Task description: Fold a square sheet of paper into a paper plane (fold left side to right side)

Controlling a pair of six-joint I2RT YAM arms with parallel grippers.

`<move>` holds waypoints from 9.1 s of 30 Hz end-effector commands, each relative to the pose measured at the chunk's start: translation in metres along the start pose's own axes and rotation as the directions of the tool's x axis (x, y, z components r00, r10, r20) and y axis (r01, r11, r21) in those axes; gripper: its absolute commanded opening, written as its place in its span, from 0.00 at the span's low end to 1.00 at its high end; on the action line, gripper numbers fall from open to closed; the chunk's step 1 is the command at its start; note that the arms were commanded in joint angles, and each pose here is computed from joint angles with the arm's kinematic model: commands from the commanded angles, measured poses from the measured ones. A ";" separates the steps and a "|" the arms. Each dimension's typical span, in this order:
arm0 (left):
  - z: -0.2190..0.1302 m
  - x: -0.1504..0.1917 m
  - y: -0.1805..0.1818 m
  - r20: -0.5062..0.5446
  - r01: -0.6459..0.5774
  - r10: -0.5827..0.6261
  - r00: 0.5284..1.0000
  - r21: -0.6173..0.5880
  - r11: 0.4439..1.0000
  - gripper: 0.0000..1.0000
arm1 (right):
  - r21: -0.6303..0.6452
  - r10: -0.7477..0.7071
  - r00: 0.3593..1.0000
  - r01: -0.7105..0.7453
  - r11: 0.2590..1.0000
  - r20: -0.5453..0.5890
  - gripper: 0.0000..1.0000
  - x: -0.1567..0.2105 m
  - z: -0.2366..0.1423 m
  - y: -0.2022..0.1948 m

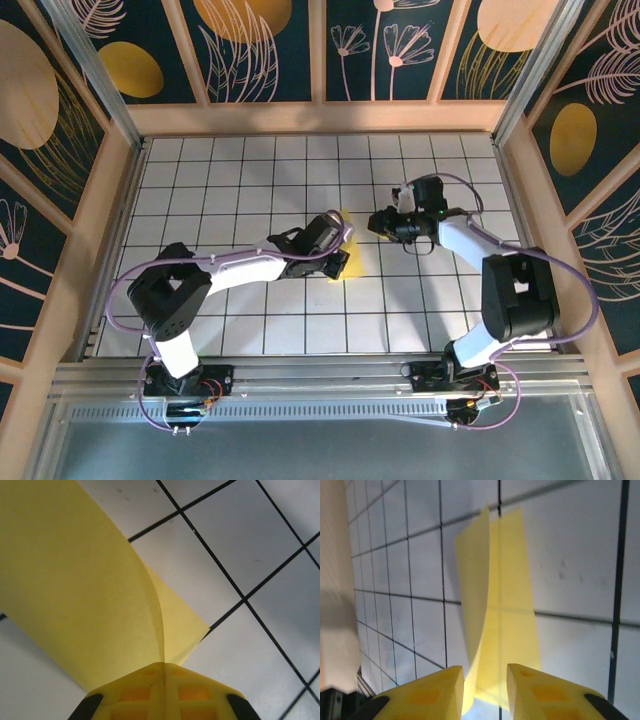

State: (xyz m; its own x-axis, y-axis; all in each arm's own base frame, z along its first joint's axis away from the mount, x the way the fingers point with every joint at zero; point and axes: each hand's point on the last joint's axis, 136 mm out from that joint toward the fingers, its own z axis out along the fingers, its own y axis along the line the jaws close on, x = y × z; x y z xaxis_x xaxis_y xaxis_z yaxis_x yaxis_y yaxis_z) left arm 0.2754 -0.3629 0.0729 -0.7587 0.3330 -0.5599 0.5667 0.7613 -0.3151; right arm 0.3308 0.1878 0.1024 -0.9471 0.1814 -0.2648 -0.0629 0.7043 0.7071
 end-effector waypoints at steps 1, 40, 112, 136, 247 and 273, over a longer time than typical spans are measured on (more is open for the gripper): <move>-0.003 0.000 -0.014 -0.013 0.092 -0.091 0.996 0.144 0.985 0.00 | -0.022 -0.023 1.000 0.022 0.999 -0.018 0.20 0.023 -0.002 -0.001; 0.017 0.021 0.039 -0.112 0.168 -0.167 0.980 0.003 0.986 0.00 | 0.158 0.047 0.952 0.001 0.987 -0.301 0.00 0.127 0.066 -0.043; 0.039 0.019 0.072 -0.127 0.144 -0.160 0.979 -0.132 0.981 0.00 | 0.174 0.065 0.943 -0.007 0.985 -0.327 0.00 0.135 0.067 -0.049; 0.047 0.039 0.080 -0.194 0.132 -0.162 0.968 -0.158 0.979 0.00 | -0.084 0.017 0.990 -0.029 0.996 -0.140 0.00 0.065 0.071 0.023; 0.008 0.025 0.014 -0.187 0.444 -0.412 0.892 0.183 0.877 0.15 | 0.094 0.055 0.979 -0.037 0.995 -0.195 0.00 0.090 0.098 -0.028; 0.028 0.063 0.030 -0.248 0.475 -0.437 0.864 0.117 0.872 0.13 | 0.097 0.057 0.977 -0.037 0.995 -0.204 0.00 0.091 0.099 -0.029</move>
State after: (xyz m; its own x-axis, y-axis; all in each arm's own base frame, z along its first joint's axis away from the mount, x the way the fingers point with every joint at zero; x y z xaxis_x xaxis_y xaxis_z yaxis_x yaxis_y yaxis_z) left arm 0.2567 -0.3398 0.0168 -0.9764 0.1026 -0.1901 0.2015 0.7496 -0.6305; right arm 0.2986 0.2619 0.0164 -0.9834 0.0983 -0.1523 -0.0384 0.7080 0.7052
